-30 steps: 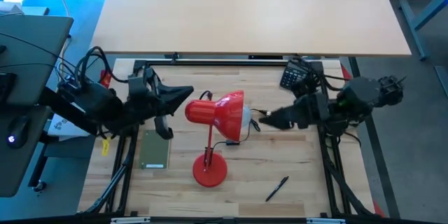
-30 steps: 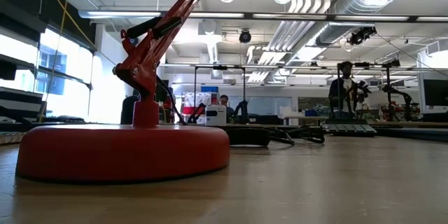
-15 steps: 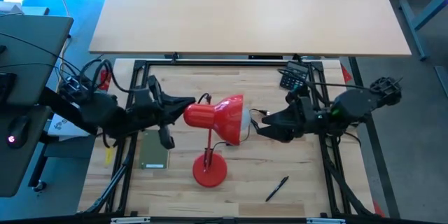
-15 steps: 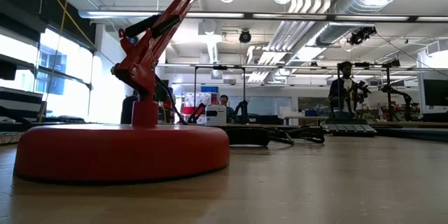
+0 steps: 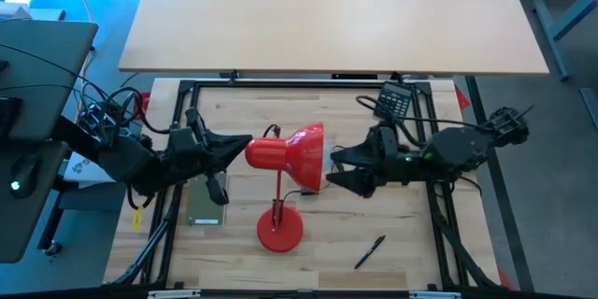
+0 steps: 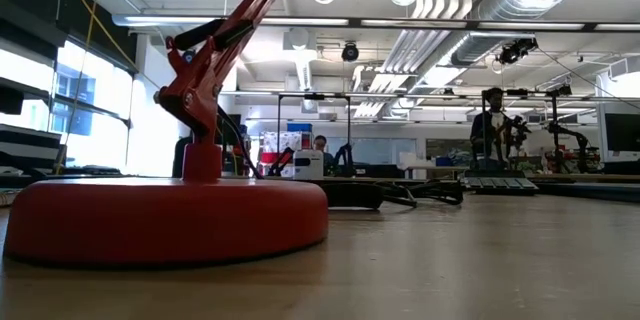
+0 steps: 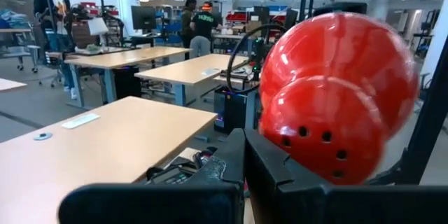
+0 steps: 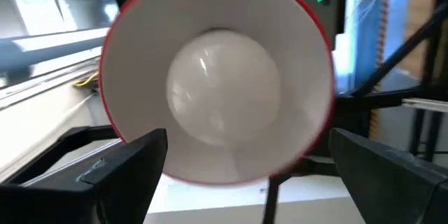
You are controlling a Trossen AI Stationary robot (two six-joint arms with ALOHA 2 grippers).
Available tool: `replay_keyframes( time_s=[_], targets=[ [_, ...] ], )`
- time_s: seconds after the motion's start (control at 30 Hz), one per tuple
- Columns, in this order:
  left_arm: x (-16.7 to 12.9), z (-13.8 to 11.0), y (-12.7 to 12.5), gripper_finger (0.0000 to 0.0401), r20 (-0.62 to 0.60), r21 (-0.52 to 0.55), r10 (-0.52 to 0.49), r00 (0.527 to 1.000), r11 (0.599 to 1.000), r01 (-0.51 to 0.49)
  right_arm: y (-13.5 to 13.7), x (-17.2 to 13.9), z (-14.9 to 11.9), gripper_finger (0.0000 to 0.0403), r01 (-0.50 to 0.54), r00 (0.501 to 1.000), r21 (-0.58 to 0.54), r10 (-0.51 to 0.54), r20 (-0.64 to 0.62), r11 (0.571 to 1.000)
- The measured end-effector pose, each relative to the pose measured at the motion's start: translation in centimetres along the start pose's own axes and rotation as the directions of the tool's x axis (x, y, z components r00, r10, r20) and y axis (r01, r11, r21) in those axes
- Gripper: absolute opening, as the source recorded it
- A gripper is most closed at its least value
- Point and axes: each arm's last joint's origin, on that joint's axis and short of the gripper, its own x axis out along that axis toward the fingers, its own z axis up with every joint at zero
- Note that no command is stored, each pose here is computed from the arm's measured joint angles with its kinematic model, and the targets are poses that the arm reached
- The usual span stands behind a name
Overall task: Screw lightbulb
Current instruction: Insert the white lightbulb into the red lamp
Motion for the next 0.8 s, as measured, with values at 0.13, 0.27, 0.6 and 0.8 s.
replay_keyframes(
  time_s=[0.13,0.27,0.6,0.8],
  targets=[
    [-0.01,-0.17,-0.01,0.0000,-0.009,-0.013,0.001,1.000,1.000,-0.001,0.19,0.92,0.28,0.0390,-0.061,0.998,-0.019,0.061,0.000,0.998],
    [-0.22,-0.16,-0.13,0.0000,-0.010,-0.014,-0.008,1.000,1.000,0.008,0.29,1.01,0.55,0.0390,-0.066,0.998,-0.024,0.066,-0.006,0.998],
    [-0.22,-0.16,-0.12,0.0000,-0.009,-0.037,-0.007,1.000,0.999,0.006,0.15,1.11,0.68,0.0390,-0.051,0.998,-0.049,0.050,-0.026,0.997],
    [-0.22,-0.16,-0.12,0.0000,-0.009,-0.037,-0.005,1.000,0.999,0.005,0.17,1.18,0.87,0.0390,-0.052,0.998,-0.057,0.051,-0.022,0.997]
  ],
)
